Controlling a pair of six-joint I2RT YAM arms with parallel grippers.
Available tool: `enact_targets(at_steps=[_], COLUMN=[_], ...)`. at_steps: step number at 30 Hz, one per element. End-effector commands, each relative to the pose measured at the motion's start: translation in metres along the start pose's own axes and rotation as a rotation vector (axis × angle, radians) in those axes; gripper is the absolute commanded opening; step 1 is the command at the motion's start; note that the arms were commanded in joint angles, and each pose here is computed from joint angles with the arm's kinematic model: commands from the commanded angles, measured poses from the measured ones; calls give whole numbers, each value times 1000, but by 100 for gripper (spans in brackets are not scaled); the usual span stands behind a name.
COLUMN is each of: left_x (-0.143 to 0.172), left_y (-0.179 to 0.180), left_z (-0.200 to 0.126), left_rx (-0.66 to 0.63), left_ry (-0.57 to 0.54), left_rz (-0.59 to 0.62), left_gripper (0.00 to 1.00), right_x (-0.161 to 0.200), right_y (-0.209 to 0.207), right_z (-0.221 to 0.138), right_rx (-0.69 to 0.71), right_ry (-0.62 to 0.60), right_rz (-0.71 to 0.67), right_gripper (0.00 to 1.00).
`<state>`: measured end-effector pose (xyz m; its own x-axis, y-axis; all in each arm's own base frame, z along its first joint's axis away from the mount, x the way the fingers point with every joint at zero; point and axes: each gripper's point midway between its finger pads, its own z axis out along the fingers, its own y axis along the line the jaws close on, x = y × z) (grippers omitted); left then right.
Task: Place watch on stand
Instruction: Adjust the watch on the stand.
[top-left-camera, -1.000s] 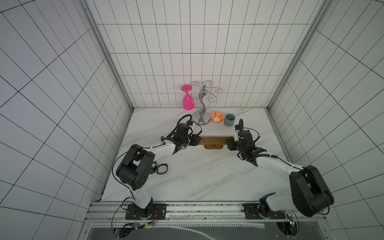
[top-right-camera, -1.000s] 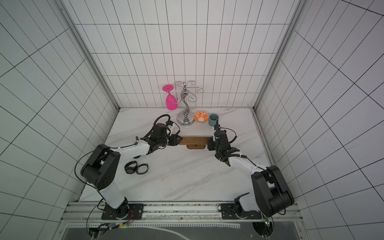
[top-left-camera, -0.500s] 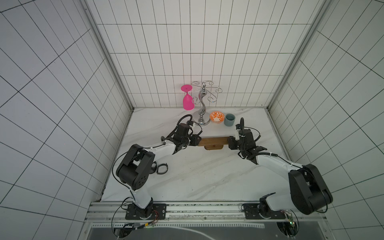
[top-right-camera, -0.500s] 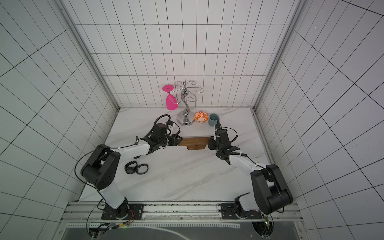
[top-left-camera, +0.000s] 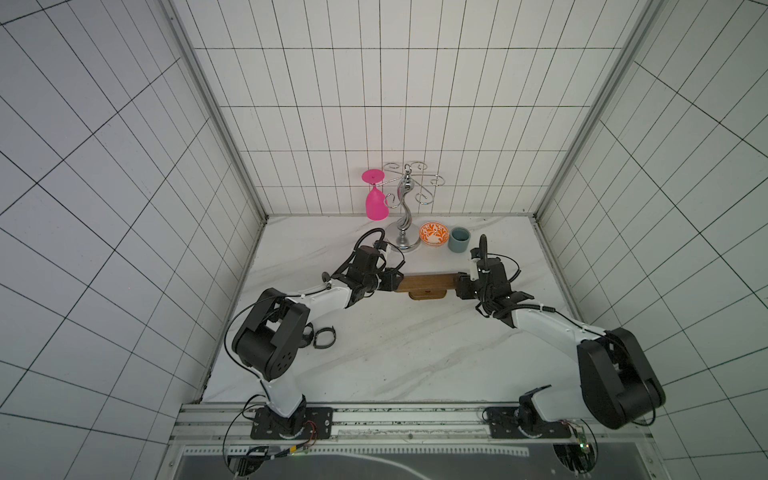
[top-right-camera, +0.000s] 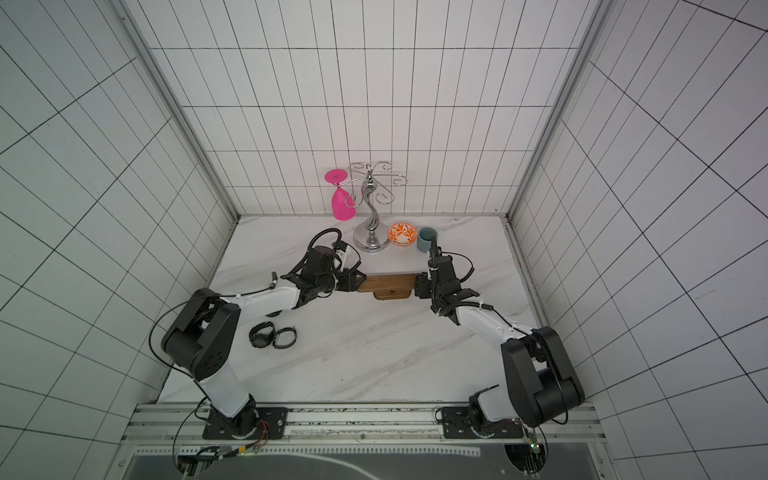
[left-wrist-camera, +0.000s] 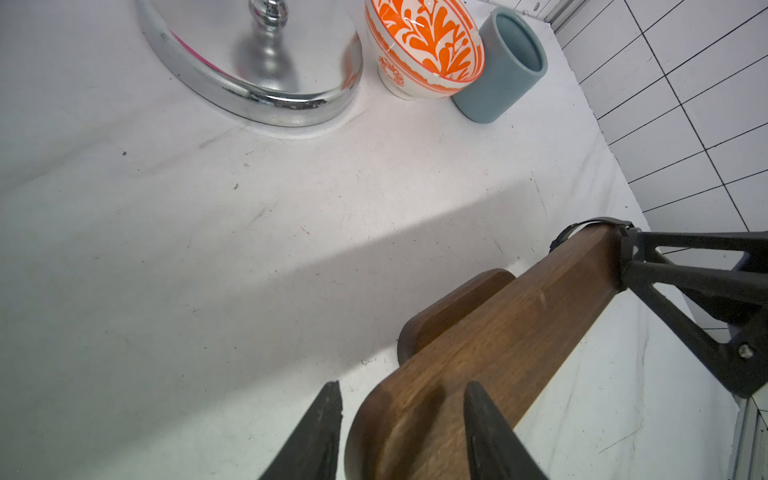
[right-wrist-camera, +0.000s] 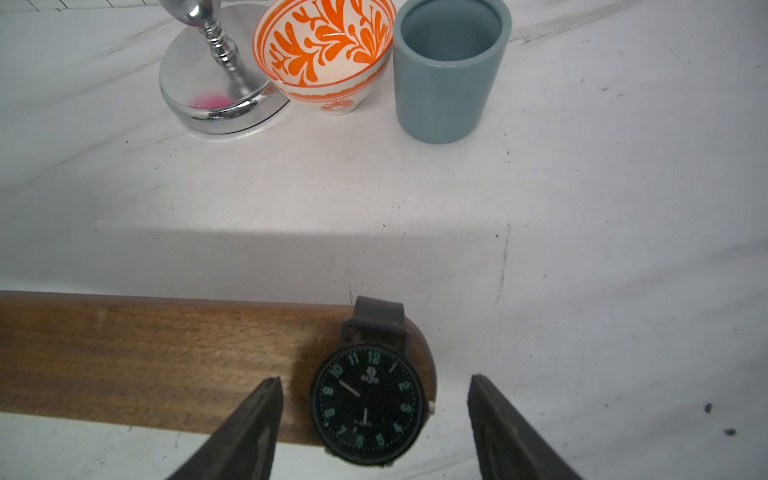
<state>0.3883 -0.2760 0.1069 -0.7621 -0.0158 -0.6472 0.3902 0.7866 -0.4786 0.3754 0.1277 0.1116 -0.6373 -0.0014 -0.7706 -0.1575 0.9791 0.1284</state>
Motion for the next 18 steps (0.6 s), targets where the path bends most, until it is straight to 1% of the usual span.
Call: enact_targets(at_steps=[1,3,5,6,8,13,18], left_x=[-5,-3,-2,-1,0,8,13], left_y=[-3,-1,1,1,3,3,1], left_z=[2,1,-2,-3,-6,-9,-7], left_rx=[2,-12,-25,-30,-40,-42,-32], left_ry=[-5,-4,-6,-6,-4,3,12], left_rz=[17,21,21,18,7,-8,-12], left_gripper=[49,53,55,56,56,56,53], right_x=[-39,-40,-40,-39,-40,-41,-40], right_y=[7,3,1,-1,-3,4,11], right_z=[-6,-7,-6,-6,-7,-5,-3], right_rx=[14,38,61,78,97,70,63], right_ry=[-61,-59,-44,-40,-41,-33,-21], right_rz=[-8,-8,-18,-24,-29,-42,-61], right_gripper=[63,64,71,73,70,66,59])
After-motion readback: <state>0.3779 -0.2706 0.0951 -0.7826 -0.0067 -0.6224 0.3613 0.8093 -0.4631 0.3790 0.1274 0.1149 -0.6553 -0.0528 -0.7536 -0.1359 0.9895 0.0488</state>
